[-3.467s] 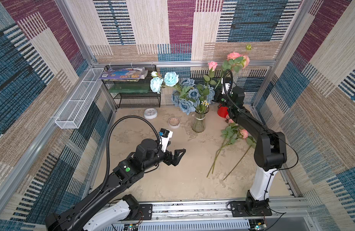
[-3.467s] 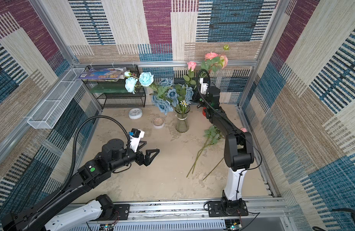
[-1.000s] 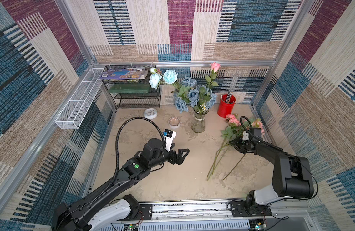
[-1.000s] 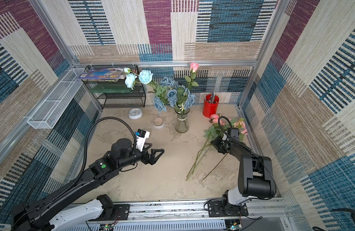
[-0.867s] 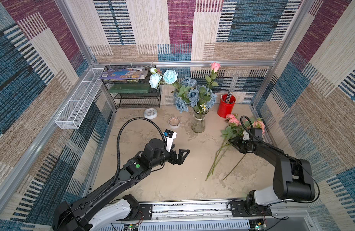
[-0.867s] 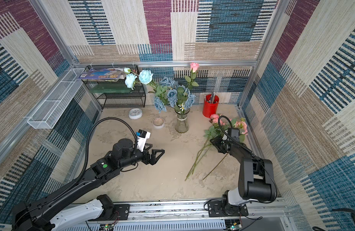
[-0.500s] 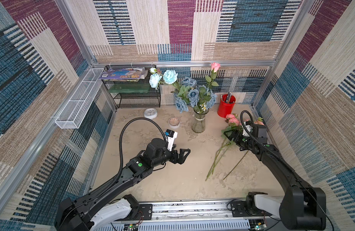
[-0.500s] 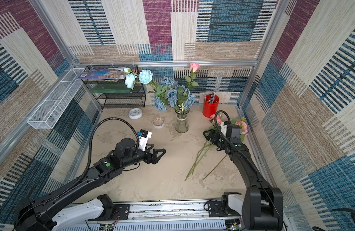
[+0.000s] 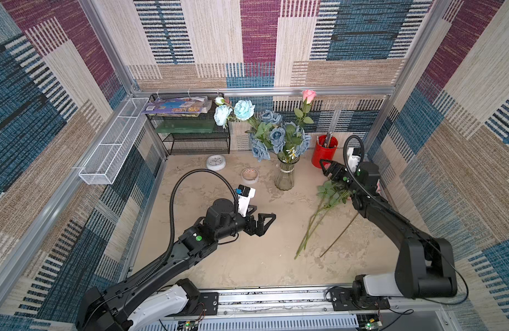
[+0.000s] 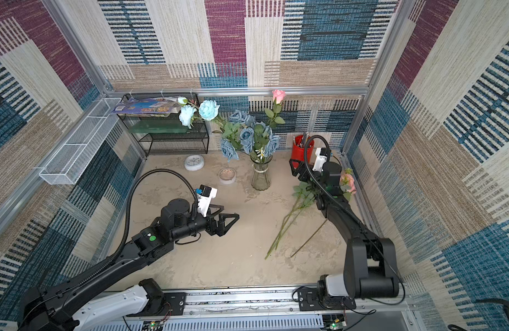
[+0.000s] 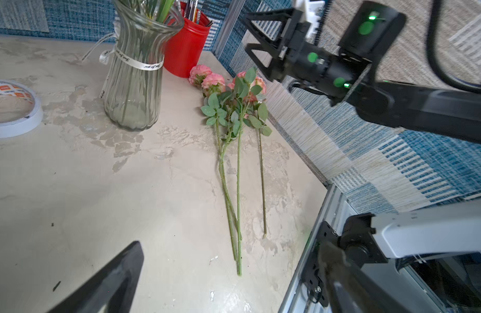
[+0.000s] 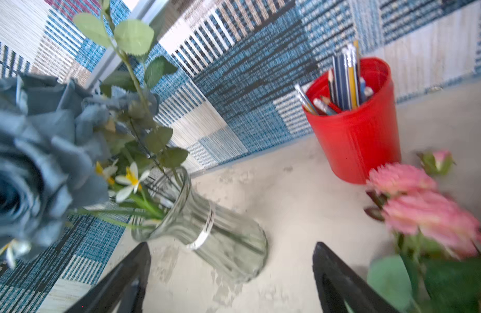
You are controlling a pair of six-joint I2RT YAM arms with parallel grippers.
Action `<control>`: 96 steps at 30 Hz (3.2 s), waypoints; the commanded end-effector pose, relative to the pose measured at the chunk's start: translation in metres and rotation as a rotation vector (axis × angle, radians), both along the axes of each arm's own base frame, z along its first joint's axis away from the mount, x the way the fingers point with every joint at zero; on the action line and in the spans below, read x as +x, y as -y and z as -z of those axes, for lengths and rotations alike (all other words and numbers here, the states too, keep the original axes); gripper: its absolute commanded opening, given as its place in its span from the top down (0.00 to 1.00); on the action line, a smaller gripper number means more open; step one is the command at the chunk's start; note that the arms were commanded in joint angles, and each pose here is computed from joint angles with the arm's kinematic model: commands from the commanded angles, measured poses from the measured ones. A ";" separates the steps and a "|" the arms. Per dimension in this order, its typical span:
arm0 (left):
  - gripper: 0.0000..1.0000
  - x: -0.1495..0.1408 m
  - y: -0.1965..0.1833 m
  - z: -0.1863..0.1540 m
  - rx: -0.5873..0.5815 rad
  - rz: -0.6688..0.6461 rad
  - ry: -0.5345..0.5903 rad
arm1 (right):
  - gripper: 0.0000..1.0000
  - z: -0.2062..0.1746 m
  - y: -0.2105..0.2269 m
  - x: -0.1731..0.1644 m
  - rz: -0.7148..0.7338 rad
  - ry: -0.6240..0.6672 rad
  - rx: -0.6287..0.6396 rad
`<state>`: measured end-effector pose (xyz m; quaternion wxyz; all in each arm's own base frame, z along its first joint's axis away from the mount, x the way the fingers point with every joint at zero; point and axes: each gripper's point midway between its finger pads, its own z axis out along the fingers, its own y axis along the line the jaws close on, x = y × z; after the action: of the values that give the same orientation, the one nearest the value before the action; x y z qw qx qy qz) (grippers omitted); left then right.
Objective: Pick out pink flowers from the vase
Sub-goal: Pick up the flower from the vase.
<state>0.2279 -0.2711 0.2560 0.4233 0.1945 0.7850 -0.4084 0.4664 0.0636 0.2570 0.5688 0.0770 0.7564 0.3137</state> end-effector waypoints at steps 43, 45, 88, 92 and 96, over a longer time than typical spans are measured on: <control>0.01 0.071 0.008 0.072 0.099 -0.217 0.092 | 0.98 -0.094 -0.135 0.115 -0.703 0.392 0.043; 0.01 0.070 0.008 0.070 0.097 -0.214 0.095 | 1.00 -0.102 -0.131 0.118 -0.678 0.395 0.027; 0.01 0.042 0.000 0.059 0.032 -0.158 0.060 | 1.00 -0.372 -0.058 0.034 0.086 0.794 -0.345; 0.01 0.042 -0.004 0.061 0.047 -0.174 0.053 | 1.00 -0.354 -0.032 0.039 0.270 0.612 -0.374; 0.01 0.042 -0.009 0.059 0.063 -0.190 0.058 | 1.00 -0.319 0.000 0.039 0.392 0.409 -0.345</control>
<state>0.2696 -0.2664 0.1967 0.4780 0.1552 0.7942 -0.3417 0.4983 0.0966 0.6134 0.8064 -0.0276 0.5775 0.1239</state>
